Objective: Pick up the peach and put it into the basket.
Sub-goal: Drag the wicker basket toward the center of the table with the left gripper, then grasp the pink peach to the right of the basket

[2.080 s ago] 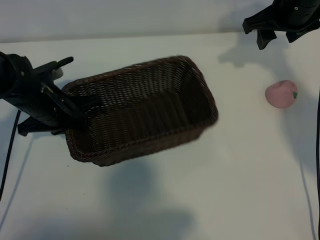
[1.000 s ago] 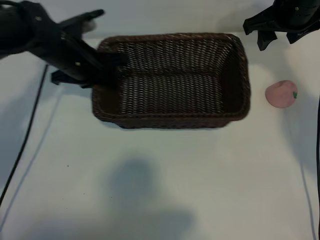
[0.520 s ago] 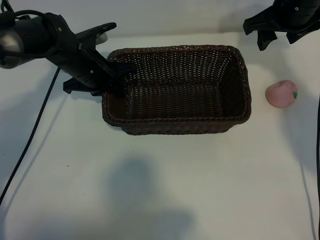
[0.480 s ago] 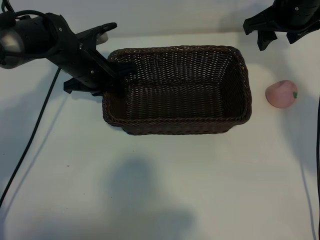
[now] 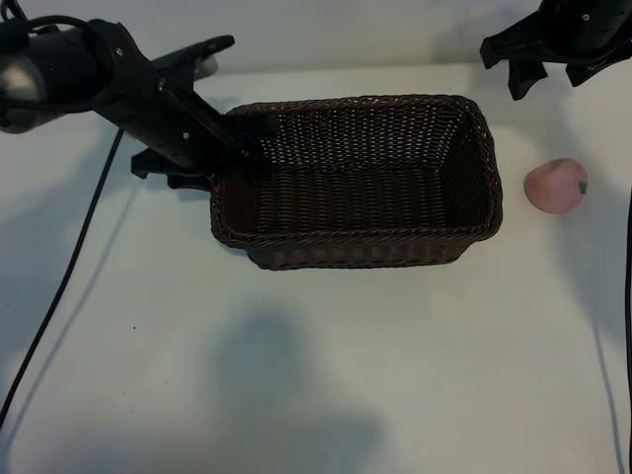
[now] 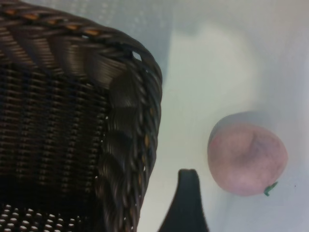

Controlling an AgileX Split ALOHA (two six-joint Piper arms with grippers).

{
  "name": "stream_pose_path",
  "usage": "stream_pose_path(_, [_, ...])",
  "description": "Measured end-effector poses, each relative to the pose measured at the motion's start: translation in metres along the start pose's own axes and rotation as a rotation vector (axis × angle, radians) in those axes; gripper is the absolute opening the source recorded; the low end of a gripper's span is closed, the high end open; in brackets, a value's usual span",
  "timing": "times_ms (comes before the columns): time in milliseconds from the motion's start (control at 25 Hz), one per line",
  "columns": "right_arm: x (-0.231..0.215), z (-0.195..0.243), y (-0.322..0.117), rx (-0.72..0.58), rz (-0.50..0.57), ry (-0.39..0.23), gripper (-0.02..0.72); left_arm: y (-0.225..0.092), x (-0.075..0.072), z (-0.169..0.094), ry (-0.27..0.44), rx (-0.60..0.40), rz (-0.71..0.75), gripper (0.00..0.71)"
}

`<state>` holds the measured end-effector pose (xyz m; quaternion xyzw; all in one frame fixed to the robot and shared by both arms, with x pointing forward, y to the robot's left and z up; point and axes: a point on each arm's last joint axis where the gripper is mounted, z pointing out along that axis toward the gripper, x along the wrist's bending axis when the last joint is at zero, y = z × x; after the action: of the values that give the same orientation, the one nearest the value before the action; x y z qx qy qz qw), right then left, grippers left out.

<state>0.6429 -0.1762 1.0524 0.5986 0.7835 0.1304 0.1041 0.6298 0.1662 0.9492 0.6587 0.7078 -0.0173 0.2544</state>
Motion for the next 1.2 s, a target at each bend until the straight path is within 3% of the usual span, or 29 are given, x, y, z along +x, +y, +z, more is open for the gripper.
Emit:
stream_pose_path(320, [0.000, 0.000, -0.003, 0.033, 0.003, -0.001, 0.587, 0.001, -0.011, -0.057, 0.049, -0.052, 0.093, 0.605])
stream_pose_path(560, [0.000, -0.009, -0.009, 0.075, 0.005, -0.002, 0.587, 0.001, -0.020, -0.093, 0.033, -0.120, 0.114, 0.597])
stream_pose_path(760, [-0.004, -0.018, -0.010, 0.055, 0.037, -0.001, 0.587, 0.001, -0.023, -0.104, 0.018, -0.146, 0.114, 0.597])
stream_pose_path(1200, [-0.039, 0.038, -0.030, 0.019, 0.156, -0.015, 0.587, 0.001, -0.024, -0.108, 0.015, -0.154, 0.117, 0.595])
